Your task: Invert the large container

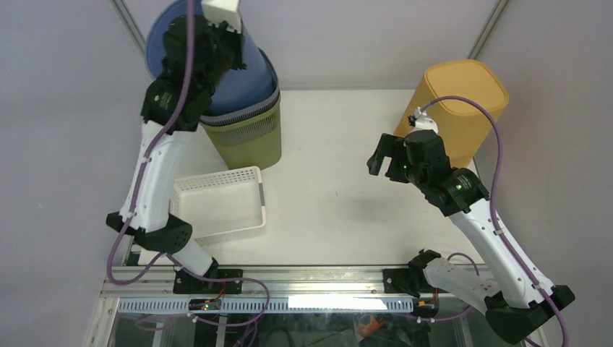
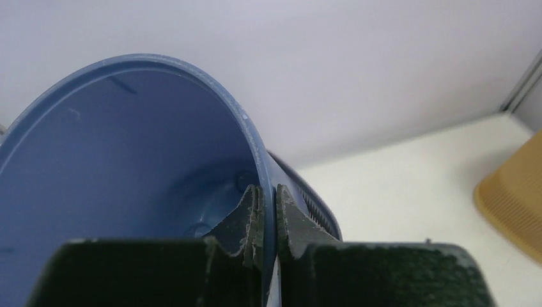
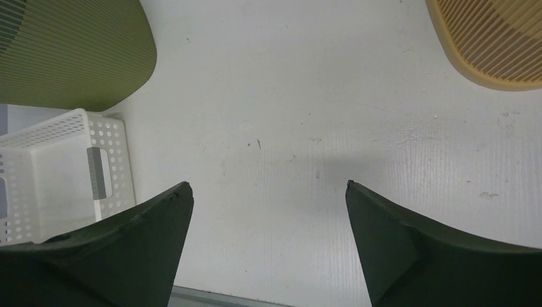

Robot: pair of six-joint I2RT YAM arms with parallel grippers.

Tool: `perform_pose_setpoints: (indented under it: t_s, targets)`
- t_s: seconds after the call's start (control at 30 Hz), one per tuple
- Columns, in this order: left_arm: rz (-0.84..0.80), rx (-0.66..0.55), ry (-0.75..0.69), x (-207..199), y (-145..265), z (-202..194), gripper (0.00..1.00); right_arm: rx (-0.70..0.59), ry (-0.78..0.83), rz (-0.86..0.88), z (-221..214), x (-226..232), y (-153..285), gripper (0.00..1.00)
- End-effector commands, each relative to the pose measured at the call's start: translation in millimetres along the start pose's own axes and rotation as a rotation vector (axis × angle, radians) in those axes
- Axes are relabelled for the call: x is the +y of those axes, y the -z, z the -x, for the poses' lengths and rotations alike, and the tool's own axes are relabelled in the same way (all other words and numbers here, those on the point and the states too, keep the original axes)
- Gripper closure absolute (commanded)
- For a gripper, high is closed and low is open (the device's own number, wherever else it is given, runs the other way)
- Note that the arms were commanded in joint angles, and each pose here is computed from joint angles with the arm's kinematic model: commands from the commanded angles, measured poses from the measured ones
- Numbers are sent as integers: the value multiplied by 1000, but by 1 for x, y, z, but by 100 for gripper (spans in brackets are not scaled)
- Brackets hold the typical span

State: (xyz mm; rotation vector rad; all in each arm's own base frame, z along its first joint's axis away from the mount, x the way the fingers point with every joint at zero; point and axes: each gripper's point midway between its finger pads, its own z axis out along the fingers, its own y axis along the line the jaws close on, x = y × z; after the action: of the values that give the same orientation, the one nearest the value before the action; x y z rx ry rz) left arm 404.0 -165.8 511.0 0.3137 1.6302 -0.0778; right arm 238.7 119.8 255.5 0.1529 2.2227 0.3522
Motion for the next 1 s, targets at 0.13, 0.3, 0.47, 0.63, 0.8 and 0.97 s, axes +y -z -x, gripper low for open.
perform_pose_setpoints:
  t_s: [0.13,0.3,0.47,0.63,0.8,0.97]
  targets:
    - [-71,-727,188,42,176,196,100,-56,-35,39,19,13,1,7]
    - [-282,-763,206,10,196,205,100,-90,-9,16,32,9,13,7]
    - [-589,-735,287,-37,213,204,100,-154,80,-168,65,-24,52,6]
    - [-895,-646,384,-87,210,187,100,-320,97,-276,111,-49,118,5]
    - [-997,-517,479,-123,186,154,100,-494,-10,-364,138,-76,178,6]
    - [-1060,-364,537,-171,164,114,100,-571,-53,-70,141,-41,201,6]
